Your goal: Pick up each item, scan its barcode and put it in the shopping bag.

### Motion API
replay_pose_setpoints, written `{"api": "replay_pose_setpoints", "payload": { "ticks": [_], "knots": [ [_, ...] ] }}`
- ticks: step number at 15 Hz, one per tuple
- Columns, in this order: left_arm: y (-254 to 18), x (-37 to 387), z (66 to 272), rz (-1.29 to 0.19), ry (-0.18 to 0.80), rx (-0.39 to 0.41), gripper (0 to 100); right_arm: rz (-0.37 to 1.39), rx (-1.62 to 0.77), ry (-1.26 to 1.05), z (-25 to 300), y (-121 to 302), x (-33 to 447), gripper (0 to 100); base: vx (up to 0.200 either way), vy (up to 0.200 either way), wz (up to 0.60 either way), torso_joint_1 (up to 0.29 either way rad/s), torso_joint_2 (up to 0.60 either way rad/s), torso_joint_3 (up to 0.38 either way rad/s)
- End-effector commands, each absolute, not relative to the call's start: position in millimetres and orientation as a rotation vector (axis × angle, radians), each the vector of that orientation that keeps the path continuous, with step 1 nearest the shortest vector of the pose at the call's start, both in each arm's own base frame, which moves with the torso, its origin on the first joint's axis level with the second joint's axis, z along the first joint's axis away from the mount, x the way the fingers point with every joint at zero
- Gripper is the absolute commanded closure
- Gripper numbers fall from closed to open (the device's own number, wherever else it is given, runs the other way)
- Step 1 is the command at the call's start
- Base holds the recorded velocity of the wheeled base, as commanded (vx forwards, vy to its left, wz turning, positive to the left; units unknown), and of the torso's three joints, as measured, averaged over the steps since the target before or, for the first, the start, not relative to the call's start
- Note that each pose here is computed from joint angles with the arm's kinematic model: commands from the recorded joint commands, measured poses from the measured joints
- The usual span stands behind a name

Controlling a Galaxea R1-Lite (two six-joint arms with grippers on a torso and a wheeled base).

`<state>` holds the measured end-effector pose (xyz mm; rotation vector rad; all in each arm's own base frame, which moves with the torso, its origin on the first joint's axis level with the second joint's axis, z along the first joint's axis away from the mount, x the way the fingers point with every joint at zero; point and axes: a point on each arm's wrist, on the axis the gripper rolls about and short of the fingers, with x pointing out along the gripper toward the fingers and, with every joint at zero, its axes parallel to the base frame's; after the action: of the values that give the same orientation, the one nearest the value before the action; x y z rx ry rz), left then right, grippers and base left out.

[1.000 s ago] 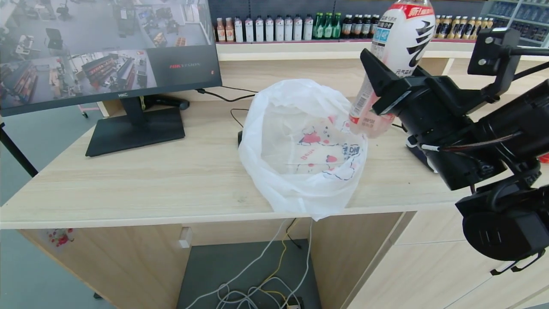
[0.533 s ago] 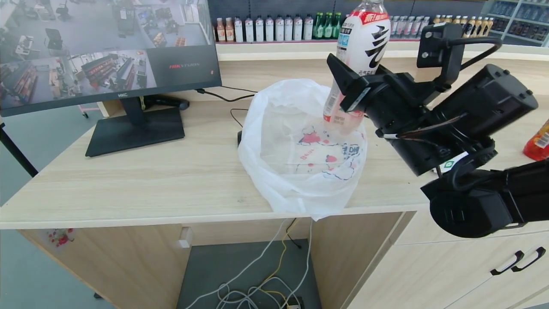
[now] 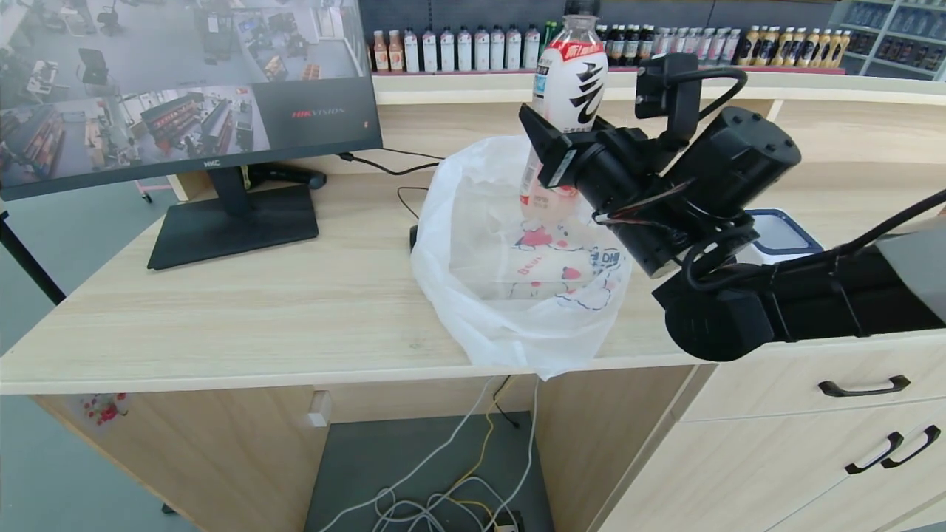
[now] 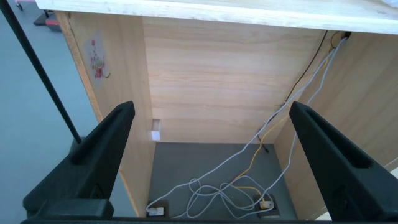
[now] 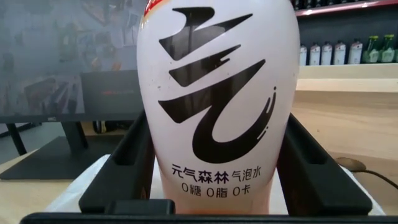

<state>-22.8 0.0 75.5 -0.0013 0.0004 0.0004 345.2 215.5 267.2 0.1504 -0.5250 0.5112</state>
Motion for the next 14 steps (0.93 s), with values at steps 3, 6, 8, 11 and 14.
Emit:
{"api": "replay_pose_setpoints", "payload": {
  "ticks": [3, 6, 8, 11, 14],
  "knots": [
    [0.0, -22.8, 75.5, 0.002, 0.000, -0.002, 0, 0.500, 0.135, -0.487, 246.6, 226.0, 370.7, 100, 0.000, 0.000, 0.00, 0.000, 0.00, 0.000],
    [0.0, -22.8, 75.5, 0.000, 0.000, -0.002, 0, 0.501, 0.132, -0.478, 237.3, 232.9, 383.4, 100, 0.000, 0.000, 0.00, 0.000, 0.00, 0.000],
    [0.0, -22.8, 75.5, 0.000, 0.000, -0.002, 0, 0.499, 0.132, -0.478, 229.5, 237.7, 392.5, 100, 0.000, 0.000, 0.00, 0.000, 0.00, 0.000],
    [0.0, -22.8, 75.5, 0.000, 0.000, -0.002, 0, 0.498, 0.126, -0.464, 219.5, 240.8, 397.8, 100, 0.000, 0.000, 0.00, 0.000, 0.00, 0.000],
    [0.0, -22.8, 75.5, 0.000, 0.000, -0.002, 0, 0.497, 0.119, -0.451, 212.2, 242.6, 400.8, 100, 0.000, 0.000, 0.00, 0.000, 0.00, 0.000]
  ]
}}
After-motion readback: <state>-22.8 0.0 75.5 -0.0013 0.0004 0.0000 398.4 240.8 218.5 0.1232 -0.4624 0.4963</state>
